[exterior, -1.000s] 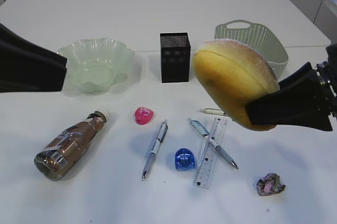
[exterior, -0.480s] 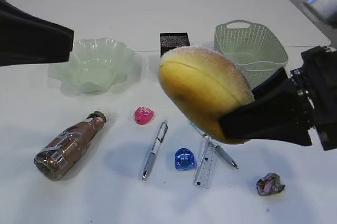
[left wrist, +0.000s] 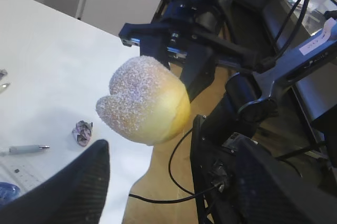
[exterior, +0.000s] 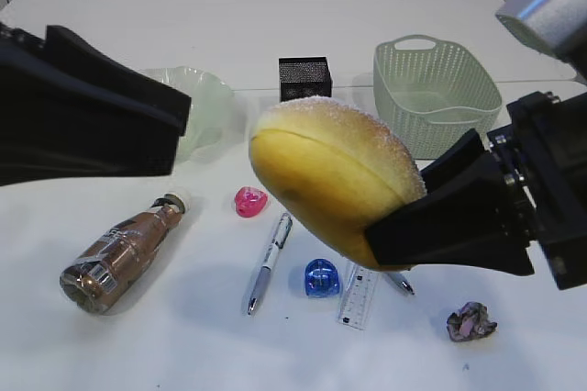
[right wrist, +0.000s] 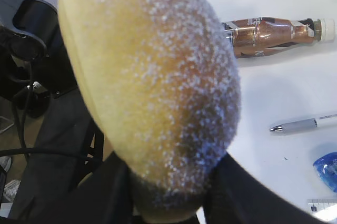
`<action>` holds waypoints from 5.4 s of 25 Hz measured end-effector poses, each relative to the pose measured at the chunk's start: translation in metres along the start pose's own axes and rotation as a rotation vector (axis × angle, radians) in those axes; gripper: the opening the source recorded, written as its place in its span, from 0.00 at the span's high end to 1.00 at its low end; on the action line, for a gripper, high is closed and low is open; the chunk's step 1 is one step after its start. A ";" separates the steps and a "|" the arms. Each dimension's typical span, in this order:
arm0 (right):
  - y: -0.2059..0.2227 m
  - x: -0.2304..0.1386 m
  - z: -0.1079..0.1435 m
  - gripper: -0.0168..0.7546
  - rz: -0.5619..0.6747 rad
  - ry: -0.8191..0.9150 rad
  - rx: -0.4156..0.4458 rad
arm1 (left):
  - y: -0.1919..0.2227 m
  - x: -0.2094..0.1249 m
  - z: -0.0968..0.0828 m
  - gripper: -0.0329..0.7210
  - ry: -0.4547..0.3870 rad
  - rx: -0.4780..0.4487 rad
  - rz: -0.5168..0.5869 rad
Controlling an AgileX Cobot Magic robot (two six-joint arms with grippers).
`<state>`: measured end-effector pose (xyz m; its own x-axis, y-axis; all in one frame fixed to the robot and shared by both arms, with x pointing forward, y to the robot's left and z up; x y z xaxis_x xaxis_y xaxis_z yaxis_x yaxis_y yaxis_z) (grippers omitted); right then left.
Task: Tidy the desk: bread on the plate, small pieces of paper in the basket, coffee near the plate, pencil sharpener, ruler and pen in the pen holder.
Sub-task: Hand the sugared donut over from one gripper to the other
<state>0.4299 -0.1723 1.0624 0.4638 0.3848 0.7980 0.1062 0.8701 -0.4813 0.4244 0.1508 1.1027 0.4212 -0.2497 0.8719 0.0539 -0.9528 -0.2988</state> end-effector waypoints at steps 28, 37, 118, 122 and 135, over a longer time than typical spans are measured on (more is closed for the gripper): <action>0.003 -0.001 -0.004 0.60 -0.003 0.020 0.004 | 0.057 0.006 0.029 0.24 -0.043 -0.068 0.020; 0.003 -0.001 -0.002 0.60 -0.003 0.023 0.019 | 0.059 0.004 0.029 0.24 -0.052 -0.088 0.030; 0.003 0.001 0.000 0.31 -0.029 0.063 0.043 | 0.058 0.007 0.026 0.67 -0.130 -0.128 0.001; 0.004 0.001 -0.001 0.30 -0.025 0.068 0.034 | 0.058 0.007 0.027 0.67 -0.127 -0.125 0.005; 0.004 0.002 -0.006 0.30 -0.038 0.076 -0.011 | 0.017 0.014 0.046 0.67 -0.126 -0.015 -0.063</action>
<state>0.4362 -0.1701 1.0600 0.5246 0.3264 0.7863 0.1343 0.8803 -0.4550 0.4731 0.1394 1.0920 0.5281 -0.1665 0.8327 0.0706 -0.9686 -0.2384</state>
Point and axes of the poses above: a point on each arm's last joint axis where the gripper is mounted, y pointing out along that axis toward the gripper, z along the wrist's bending axis when the last joint is at zero, x = y × z, the point moved 1 cm from there along y, pointing out along that axis toward the gripper, and after that the axes turned 3 degrees about y, right-handed, at the moved point
